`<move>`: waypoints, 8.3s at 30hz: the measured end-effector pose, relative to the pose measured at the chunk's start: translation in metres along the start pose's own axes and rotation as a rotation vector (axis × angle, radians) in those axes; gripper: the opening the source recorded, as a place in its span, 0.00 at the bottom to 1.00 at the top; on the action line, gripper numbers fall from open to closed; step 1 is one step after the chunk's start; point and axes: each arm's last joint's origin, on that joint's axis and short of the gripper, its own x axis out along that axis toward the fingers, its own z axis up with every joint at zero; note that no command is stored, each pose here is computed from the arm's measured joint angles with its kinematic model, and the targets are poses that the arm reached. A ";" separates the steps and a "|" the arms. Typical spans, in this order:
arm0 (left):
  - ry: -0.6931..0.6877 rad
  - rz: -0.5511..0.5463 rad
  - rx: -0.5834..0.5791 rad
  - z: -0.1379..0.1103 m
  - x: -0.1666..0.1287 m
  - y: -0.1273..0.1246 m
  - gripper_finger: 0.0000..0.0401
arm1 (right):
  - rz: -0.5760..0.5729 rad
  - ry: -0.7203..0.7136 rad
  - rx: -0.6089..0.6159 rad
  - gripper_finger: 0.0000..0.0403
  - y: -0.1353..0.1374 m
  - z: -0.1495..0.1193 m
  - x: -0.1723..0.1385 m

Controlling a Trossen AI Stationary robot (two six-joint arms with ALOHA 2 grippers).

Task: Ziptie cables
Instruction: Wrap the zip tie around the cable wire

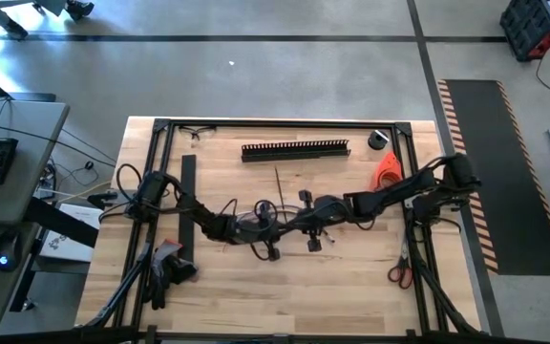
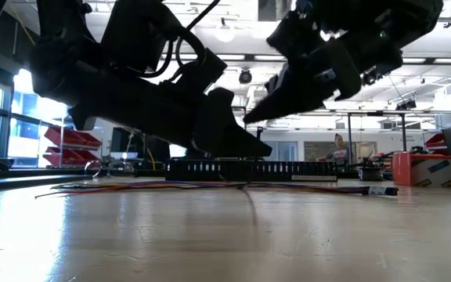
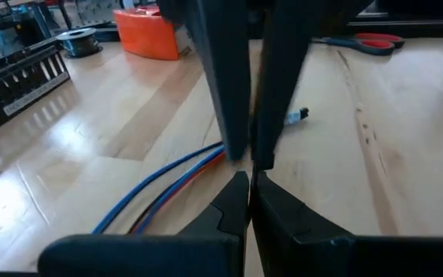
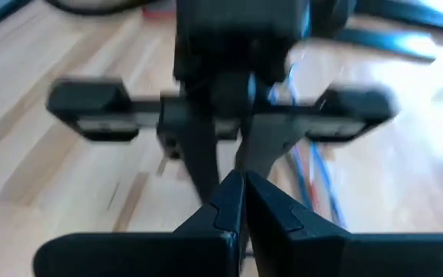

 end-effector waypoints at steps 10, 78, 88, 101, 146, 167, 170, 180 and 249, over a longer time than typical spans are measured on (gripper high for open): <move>0.028 -0.036 -0.014 -0.004 -0.005 -0.010 0.00 | -0.183 -0.007 0.183 0.00 -0.059 -0.002 -0.012; 0.122 -0.060 0.004 0.022 -0.021 -0.007 0.00 | -0.173 -0.074 -0.021 0.00 -0.114 -0.053 0.023; 0.103 -0.021 -0.055 0.024 -0.021 0.017 0.00 | -0.302 -0.014 -0.215 0.00 -0.064 -0.063 0.015; -0.004 -0.153 -0.250 0.026 -0.021 0.040 0.00 | -0.366 0.033 -0.333 0.00 -0.049 -0.059 0.017; 0.045 -0.326 -0.519 0.029 -0.011 0.066 0.00 | -0.534 0.098 -0.592 0.00 -0.014 -0.051 0.036; 0.043 -0.340 -0.485 0.029 -0.014 0.057 0.00 | -0.596 0.074 -0.657 0.00 0.000 -0.055 0.027; 0.042 -0.340 -0.484 0.029 -0.014 0.057 0.00 | -0.588 0.076 -0.625 0.00 -0.002 -0.055 0.028; 0.044 -0.340 -0.492 0.029 -0.014 0.057 0.00 | -0.564 0.040 -0.642 0.00 0.000 -0.047 0.032; 0.064 -0.369 -0.641 0.007 -0.002 0.064 0.00 | -0.555 0.029 -0.912 0.00 0.043 -0.038 0.026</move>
